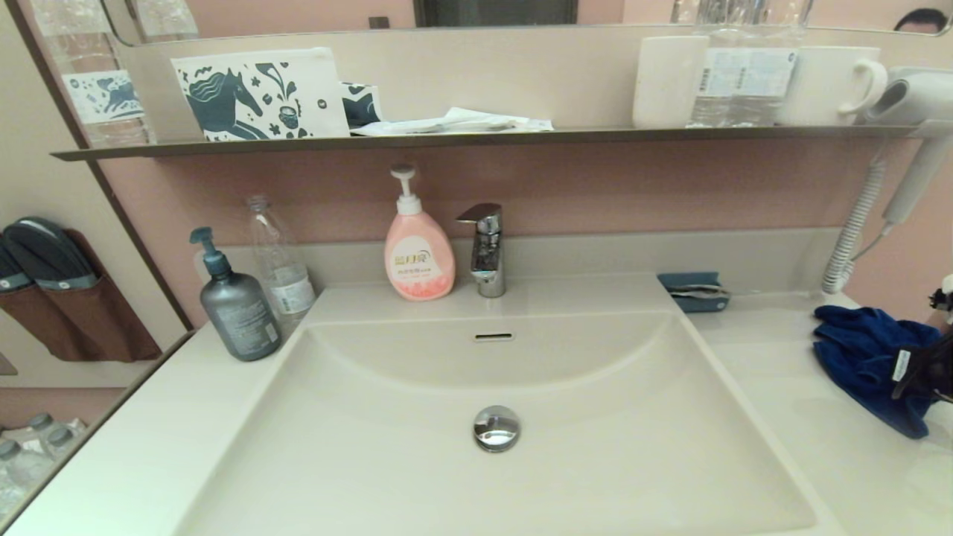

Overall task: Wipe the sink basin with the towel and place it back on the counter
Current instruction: Wipe the sink

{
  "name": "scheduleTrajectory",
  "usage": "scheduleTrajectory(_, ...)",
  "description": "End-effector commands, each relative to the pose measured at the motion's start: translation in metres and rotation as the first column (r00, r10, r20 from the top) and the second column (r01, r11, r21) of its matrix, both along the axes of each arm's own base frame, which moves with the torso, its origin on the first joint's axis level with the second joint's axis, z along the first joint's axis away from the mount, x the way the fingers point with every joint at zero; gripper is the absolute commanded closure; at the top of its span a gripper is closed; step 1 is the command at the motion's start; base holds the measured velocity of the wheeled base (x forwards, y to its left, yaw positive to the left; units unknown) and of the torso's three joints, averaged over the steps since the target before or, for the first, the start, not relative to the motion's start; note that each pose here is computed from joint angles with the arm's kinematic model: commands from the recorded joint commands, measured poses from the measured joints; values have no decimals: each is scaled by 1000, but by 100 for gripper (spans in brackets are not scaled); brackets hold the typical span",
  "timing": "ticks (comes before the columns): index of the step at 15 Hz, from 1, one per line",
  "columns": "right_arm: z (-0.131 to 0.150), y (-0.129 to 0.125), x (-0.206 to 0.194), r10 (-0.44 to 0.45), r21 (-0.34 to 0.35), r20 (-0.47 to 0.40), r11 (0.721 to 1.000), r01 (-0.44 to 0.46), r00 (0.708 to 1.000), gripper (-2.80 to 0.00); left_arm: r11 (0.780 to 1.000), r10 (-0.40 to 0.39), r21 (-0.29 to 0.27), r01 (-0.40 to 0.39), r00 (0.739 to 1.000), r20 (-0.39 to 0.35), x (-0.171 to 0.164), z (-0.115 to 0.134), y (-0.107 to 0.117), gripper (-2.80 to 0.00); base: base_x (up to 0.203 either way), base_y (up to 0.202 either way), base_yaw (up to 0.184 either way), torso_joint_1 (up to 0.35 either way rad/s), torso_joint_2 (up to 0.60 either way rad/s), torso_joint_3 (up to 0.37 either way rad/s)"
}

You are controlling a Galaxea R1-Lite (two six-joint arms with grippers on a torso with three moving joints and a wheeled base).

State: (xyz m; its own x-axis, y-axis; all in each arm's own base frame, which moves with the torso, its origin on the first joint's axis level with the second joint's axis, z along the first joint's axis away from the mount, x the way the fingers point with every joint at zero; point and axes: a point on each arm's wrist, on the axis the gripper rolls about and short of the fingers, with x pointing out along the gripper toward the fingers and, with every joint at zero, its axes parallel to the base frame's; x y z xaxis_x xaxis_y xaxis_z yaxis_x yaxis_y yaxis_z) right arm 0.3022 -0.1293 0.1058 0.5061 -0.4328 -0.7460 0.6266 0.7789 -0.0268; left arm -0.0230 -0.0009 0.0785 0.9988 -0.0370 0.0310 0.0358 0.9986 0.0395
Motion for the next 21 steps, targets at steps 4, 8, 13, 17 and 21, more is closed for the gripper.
scheduleTrajectory(4, -15, 91, -42, 243, 81, -146, 969, -233, 959, 0, 1000, 0, 0, 0, 1000, -1, 0, 0, 0, 0, 0, 0, 0, 0, 0, 0)
scheduleTrajectory(8, -23, 164, -70, 437, 132, -191, 899, -418, 879, 0, 1000, 0, 0, 0, 1000, 0, 0, 0, 0, 0, 0, 0, 0, 0, 0, 0)
scheduleTrajectory(13, -12, 176, -101, 474, 160, -242, 880, -447, 846, 0, 1000, 0, 0, 0, 1000, 0, 0, 0, 0, 0, 0, 0, 0, 0, 0, 0)
scheduleTrajectory(17, -7, 149, -88, 376, 138, -215, 925, -353, 901, 0, 1000, 0, 0, 0, 1000, 0, 0, 0, 0, 0, 0, 0, 0, 0, 0, 0)
scheduleTrajectory(21, -4, 106, -72, 245, 55, -225, 969, -239, 943, 0, 1000, 0, 0, 0, 1000, 0, 0, 0, 0, 0, 0, 0, 0, 0, 0, 0)
